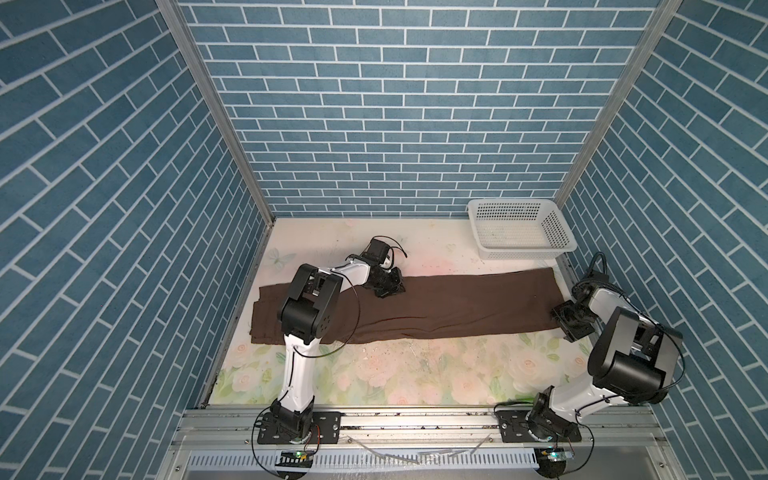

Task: Fold and stack the trousers

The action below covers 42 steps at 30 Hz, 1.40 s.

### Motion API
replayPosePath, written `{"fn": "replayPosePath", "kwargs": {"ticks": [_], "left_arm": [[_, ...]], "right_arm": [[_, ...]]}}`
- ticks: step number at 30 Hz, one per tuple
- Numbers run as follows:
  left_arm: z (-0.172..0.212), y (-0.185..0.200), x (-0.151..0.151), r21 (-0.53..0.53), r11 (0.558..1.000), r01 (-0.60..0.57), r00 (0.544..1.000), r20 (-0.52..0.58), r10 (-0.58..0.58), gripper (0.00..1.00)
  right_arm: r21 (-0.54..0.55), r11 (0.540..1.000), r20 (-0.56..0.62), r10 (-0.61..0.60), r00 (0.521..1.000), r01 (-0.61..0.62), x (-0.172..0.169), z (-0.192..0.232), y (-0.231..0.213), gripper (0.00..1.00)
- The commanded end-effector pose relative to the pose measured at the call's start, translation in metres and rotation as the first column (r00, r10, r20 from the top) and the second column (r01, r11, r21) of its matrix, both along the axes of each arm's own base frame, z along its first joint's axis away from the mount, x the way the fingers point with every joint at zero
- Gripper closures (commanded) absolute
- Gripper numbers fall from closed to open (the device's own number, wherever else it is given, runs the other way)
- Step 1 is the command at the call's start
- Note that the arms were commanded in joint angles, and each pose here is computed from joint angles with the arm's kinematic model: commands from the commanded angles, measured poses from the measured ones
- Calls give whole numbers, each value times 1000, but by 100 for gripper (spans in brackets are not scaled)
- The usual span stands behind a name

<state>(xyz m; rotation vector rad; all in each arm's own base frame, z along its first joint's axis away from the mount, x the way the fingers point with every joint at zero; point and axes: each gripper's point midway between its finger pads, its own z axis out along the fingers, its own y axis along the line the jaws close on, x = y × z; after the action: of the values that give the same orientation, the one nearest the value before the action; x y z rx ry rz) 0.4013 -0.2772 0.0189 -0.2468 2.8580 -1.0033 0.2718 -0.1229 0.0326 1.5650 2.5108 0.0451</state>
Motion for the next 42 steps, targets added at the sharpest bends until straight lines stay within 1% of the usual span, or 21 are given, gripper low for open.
{"fn": "replayPosePath", "kwargs": {"ticks": [1,3,6,9,13,15,16,17,19,21,22,23,24,25,28,32,35,38,41,42], "left_arm": [[-81,33,-49,202,979,6,978,-206,37,91],[-80,33,-48,202,979,5,978,-204,37,91],[-80,34,-48,204,979,6,978,-204,37,91],[-80,33,-47,206,979,7,978,-204,36,91],[-81,32,-47,204,979,9,978,-208,34,91],[-82,33,-47,204,979,9,977,-210,35,91],[-82,33,-48,207,978,9,977,-212,36,91],[-81,33,-47,206,979,9,977,-210,35,91],[-81,33,-47,206,979,10,977,-211,35,91],[-81,33,-47,205,979,9,977,-209,35,91],[-81,33,-47,204,979,9,977,-210,35,91],[-81,32,-47,203,979,10,977,-211,34,91],[-81,32,-47,202,979,9,977,-211,34,91],[-81,33,-47,202,979,8,977,-211,36,91],[-82,32,-48,199,980,7,976,-213,37,91],[-82,33,-49,198,980,7,976,-213,36,91],[-80,33,-48,201,980,8,977,-208,35,91],[-79,32,-48,200,980,8,977,-209,35,91],[-80,33,-47,201,979,6,977,-209,37,91],[-80,32,-47,201,979,6,977,-208,36,91]], "right_arm": [[-27,999,-7,-43,999,43,-1,-2,-7,42],[-24,999,14,-41,999,41,9,-4,-10,44],[-6,999,28,-44,999,45,18,-9,-10,55],[-2,998,28,-59,998,59,17,-13,-9,64],[-18,998,12,-63,998,63,11,-16,-11,74],[-23,998,18,-61,998,61,9,-12,-10,76],[-27,998,24,-60,998,60,9,-8,-10,76],[-34,998,37,-56,998,57,9,-2,-11,73],[-58,997,74,-39,997,44,13,16,-15,63],[-87,996,110,-15,994,24,16,35,-20,49],[-95,995,119,0,993,11,18,42,-21,43],[-96,995,124,16,992,-4,20,48,-22,27],[-89,996,126,33,991,-22,23,52,-20,22],[-80,996,118,41,992,-32,24,52,-19,20],[-48,998,99,45,994,-40,27,45,-17,18],[-10,1000,109,24,994,-23,35,27,-15,18],[31,1000,100,1,995,-4,36,11,-10,28],[55,998,50,-10,999,7,25,-1,-5,34],[45,999,1,-10,1000,10,12,-8,-5,39],[41,999,-6,-13,1000,13,10,-9,-5,44]]}}
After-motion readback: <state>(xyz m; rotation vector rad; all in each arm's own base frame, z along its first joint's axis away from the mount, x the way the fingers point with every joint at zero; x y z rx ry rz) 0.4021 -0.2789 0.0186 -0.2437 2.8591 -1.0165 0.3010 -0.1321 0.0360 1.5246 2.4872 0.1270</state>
